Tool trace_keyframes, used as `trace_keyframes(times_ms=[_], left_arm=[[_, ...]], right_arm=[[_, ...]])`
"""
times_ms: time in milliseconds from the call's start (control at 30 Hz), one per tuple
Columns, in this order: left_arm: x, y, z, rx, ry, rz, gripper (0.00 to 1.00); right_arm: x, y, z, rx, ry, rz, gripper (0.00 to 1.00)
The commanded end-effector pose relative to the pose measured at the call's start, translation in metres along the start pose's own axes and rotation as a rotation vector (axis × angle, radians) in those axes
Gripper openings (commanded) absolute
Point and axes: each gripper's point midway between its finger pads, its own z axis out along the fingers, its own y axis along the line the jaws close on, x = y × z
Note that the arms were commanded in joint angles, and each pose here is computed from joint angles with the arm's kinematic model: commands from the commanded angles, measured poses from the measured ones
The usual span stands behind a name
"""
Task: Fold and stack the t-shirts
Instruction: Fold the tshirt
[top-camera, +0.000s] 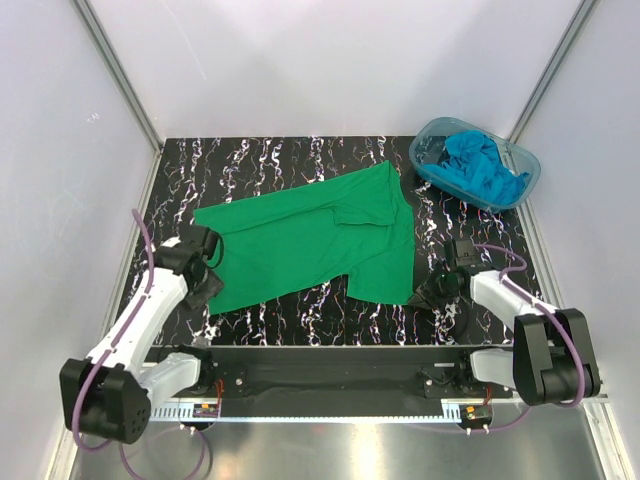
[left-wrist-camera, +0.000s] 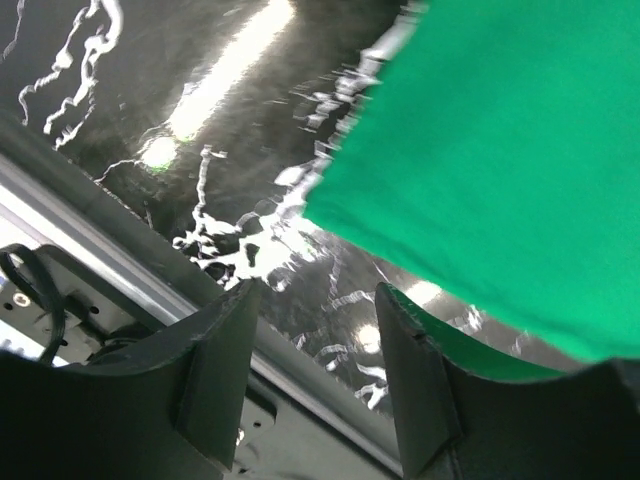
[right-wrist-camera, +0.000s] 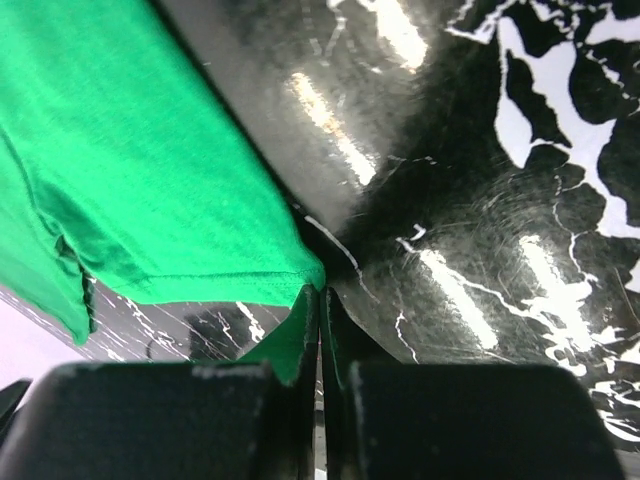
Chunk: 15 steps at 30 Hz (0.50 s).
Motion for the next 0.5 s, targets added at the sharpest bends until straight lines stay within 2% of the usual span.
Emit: trace_keyframes(times_ms=[0, 200, 467], left_arm=[[0.007, 0.002, 0.017, 0.000, 0.058, -0.072, 0.54], [0.028, 0.000, 0.038, 0.019, 0.116, -0.147, 0.52], [0.022, 0.000, 0.046, -0.029, 0.093, -0.164, 0.51]], right_arm=[[-0.015, 0.010, -0.012, -0.016, -0.069, -0.067, 0.00], [-0.011, 0.012, -0.011, -0.035, -0.053, -0.068, 0.00], [-0.012, 0.015, -0.013, -0.047, -0.059, -0.082, 0.00]])
